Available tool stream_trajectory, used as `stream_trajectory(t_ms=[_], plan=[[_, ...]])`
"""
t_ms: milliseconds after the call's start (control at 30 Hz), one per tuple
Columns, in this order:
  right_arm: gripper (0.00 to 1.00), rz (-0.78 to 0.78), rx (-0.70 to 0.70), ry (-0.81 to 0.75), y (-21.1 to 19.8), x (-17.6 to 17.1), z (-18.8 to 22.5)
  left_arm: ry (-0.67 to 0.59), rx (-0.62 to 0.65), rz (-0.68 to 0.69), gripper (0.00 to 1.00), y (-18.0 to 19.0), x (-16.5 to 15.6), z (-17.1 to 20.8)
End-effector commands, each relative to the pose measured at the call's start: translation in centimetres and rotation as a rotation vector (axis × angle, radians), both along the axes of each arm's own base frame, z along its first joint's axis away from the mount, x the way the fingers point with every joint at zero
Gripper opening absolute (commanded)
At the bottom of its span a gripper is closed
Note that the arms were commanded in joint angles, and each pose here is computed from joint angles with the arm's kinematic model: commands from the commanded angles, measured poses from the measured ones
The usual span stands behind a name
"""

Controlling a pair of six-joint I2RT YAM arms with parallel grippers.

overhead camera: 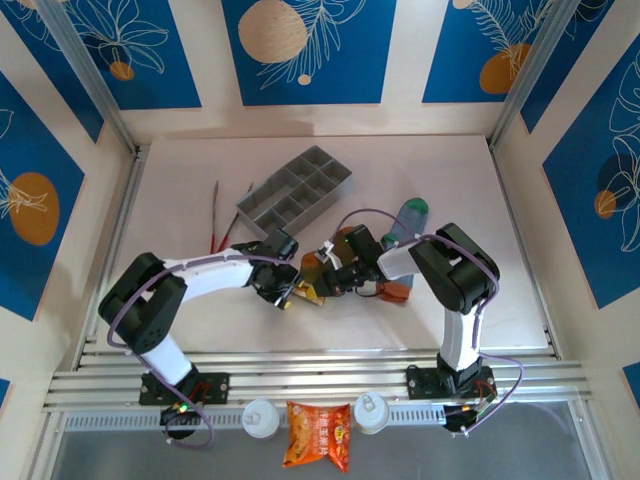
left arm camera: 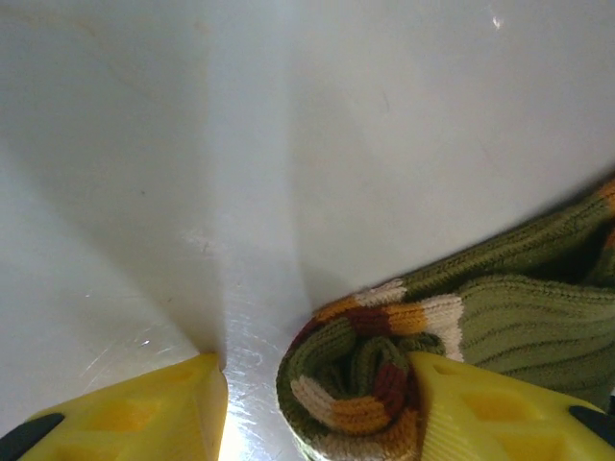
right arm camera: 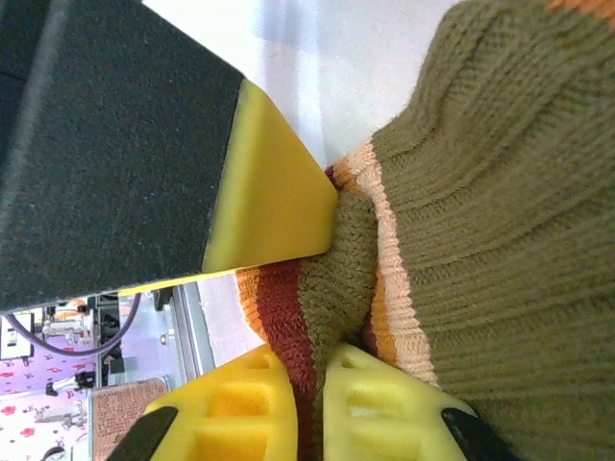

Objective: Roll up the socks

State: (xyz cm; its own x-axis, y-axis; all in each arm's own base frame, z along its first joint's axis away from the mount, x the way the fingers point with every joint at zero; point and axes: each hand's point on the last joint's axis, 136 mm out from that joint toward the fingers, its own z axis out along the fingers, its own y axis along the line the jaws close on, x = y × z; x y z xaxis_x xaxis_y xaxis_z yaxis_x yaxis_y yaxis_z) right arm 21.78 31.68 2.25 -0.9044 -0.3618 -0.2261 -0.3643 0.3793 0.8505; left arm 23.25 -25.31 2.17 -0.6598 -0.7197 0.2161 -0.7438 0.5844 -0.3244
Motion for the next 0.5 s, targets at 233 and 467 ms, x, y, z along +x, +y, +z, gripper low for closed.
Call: stream_trajectory(t_ms=[233, 467], plan=[[0.0, -0.014, -0.428, 0.165, -5.3, -4.6, -8.4, 0.069, -0.078, 0.02, 0.12, -4.0, 0.5, -1.6], [0.0, 0.071, -0.438, 0.054, -4.3, -3.8, -8.0, 0.298, 0.045, -0.009, 0.0, -0.6, -5.0, -1.7]])
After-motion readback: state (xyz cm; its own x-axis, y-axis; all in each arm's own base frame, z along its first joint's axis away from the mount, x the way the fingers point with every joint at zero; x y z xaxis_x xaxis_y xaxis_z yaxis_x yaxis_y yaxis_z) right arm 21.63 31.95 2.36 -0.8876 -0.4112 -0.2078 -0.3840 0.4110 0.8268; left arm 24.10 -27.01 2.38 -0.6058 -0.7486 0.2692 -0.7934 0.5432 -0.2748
